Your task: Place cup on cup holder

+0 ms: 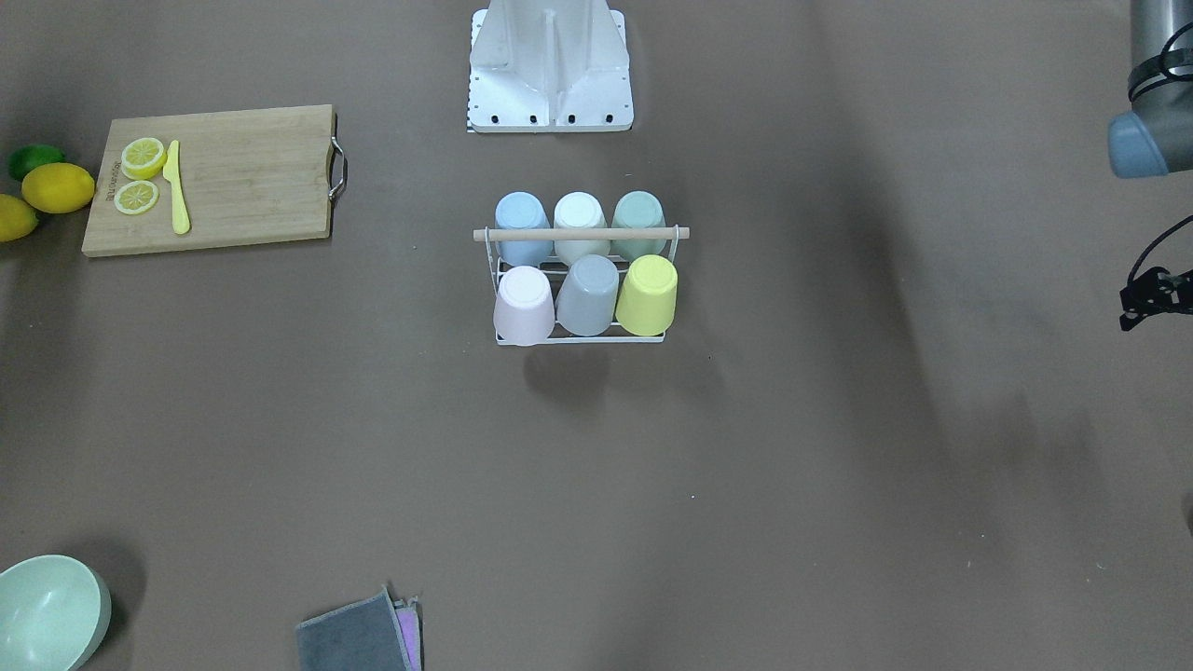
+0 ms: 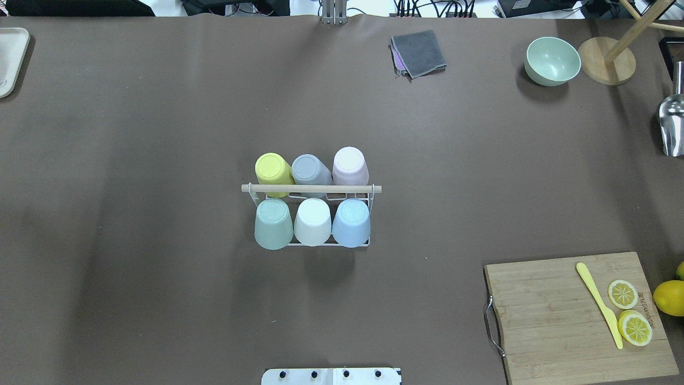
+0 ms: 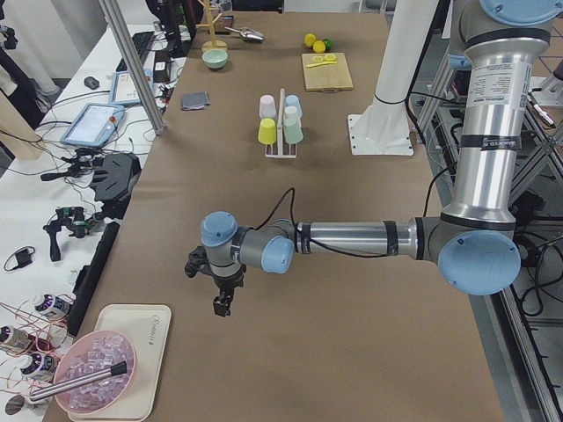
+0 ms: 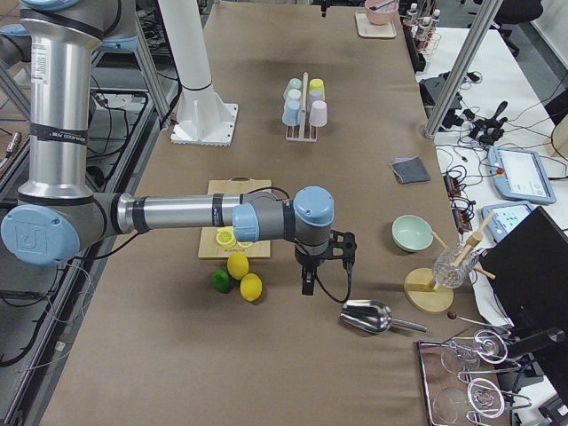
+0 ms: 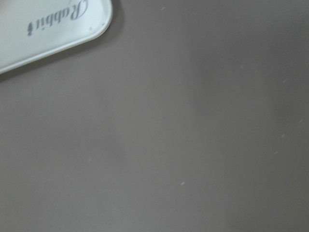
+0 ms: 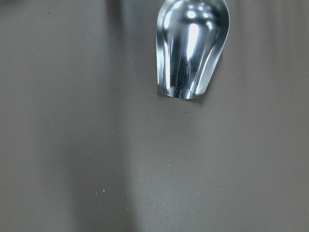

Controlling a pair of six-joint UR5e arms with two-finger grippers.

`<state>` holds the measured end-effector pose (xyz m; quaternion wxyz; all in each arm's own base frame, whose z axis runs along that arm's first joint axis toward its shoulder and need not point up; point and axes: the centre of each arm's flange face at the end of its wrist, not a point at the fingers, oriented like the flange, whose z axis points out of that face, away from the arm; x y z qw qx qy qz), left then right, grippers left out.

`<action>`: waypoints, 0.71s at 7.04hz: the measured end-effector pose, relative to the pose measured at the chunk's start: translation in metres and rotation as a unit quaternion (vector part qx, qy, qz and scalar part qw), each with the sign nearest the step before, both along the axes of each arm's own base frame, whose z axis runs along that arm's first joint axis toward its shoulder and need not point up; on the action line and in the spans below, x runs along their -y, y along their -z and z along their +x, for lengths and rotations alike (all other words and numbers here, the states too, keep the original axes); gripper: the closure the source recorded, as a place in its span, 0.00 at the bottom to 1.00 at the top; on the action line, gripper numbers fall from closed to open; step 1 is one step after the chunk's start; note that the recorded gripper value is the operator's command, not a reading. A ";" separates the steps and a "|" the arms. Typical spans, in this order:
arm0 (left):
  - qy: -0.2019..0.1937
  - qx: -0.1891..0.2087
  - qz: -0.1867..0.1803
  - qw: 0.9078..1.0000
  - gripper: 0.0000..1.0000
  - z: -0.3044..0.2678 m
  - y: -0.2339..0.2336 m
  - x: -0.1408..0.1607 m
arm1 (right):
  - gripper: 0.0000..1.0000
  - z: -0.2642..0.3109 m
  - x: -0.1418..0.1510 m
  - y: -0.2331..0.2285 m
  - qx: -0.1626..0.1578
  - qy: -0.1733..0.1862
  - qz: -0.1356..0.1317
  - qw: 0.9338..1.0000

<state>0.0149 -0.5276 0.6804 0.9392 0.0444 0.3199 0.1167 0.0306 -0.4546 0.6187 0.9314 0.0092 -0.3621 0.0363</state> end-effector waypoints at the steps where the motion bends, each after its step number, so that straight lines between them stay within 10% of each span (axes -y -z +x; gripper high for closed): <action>1: 0.018 -0.006 -0.020 1.000 0.03 -0.011 -0.004 0.000 | 0.02 0.002 -0.001 0.000 0.000 -0.002 0.000 1.000; 5: 0.057 -0.027 -0.028 0.998 0.03 -0.014 -0.003 0.004 | 0.02 0.008 -0.003 0.000 0.002 -0.008 -0.002 1.000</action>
